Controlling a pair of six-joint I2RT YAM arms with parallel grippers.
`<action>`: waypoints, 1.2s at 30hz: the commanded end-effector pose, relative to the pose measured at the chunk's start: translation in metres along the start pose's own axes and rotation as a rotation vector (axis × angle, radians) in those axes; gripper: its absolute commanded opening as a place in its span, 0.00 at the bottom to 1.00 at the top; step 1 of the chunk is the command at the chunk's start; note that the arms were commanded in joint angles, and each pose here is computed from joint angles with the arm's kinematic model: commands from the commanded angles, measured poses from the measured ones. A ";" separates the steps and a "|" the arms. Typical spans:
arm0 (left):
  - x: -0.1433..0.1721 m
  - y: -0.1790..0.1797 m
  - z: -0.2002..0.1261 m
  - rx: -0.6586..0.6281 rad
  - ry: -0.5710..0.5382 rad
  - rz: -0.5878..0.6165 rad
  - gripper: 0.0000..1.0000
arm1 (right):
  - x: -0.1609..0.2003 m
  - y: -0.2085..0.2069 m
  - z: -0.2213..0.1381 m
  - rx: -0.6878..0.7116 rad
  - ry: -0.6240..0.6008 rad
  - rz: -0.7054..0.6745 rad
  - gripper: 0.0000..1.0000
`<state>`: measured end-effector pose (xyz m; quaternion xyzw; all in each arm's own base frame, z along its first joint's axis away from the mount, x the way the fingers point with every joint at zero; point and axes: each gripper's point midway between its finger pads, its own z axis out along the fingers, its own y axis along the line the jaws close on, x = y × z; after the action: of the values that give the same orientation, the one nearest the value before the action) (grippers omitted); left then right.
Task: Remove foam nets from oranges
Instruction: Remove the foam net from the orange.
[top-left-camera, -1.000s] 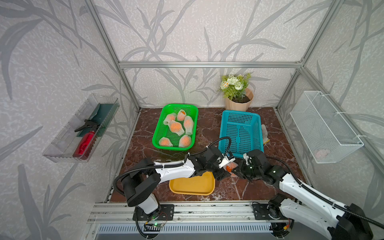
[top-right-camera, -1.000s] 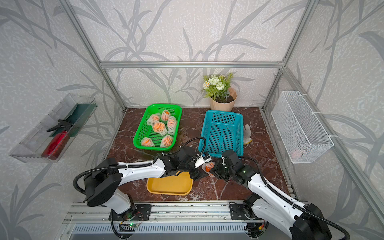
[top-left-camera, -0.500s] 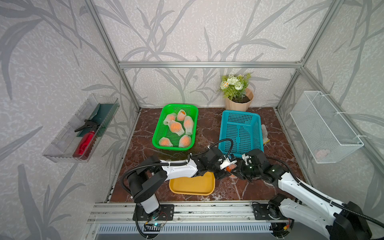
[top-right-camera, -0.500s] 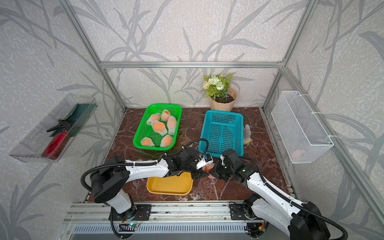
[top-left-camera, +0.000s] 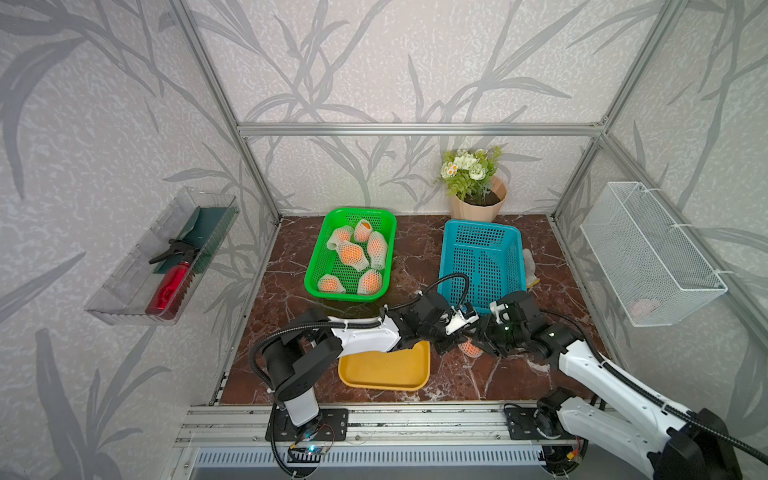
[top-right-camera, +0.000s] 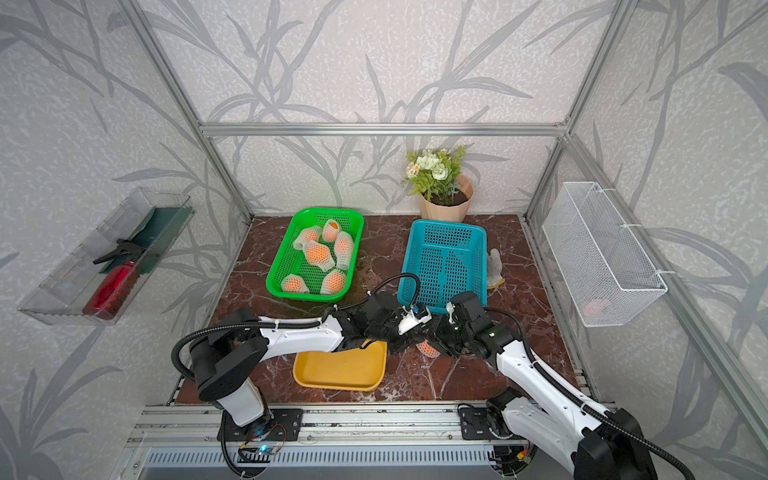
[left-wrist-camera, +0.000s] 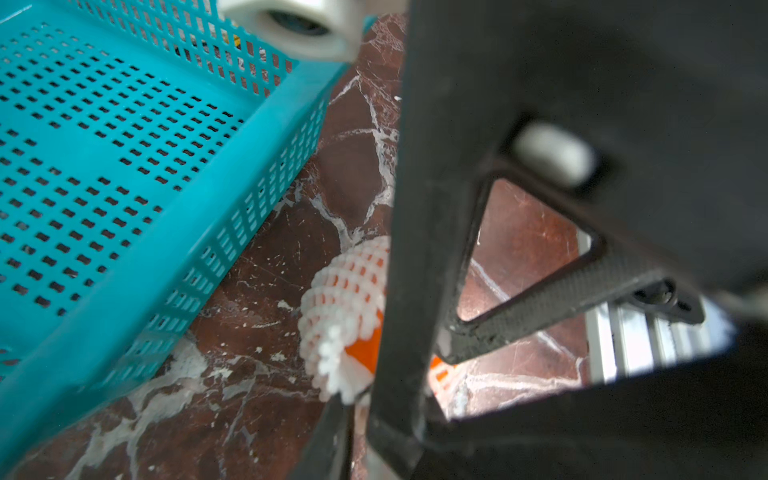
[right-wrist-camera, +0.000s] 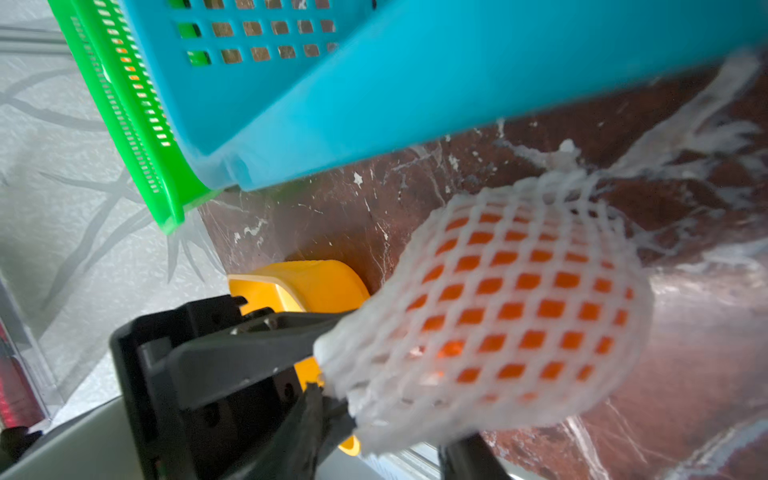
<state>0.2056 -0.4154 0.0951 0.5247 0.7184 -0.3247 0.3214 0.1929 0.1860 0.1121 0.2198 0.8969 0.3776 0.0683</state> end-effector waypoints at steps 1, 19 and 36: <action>-0.031 0.003 0.003 -0.007 -0.089 0.004 0.19 | 0.008 0.001 -0.018 0.015 0.016 -0.035 0.53; -0.048 -0.003 0.007 0.059 -0.104 -0.128 0.00 | -0.016 -0.022 -0.043 0.174 -0.068 -0.169 0.65; -0.041 -0.014 0.009 0.137 -0.024 -0.178 0.00 | -0.048 -0.017 -0.032 0.173 -0.134 -0.517 0.64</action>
<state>0.2086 -0.4435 0.1178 0.4652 0.7457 -0.3929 0.2704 0.2118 0.1284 0.1155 0.0514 0.9531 0.2427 0.1735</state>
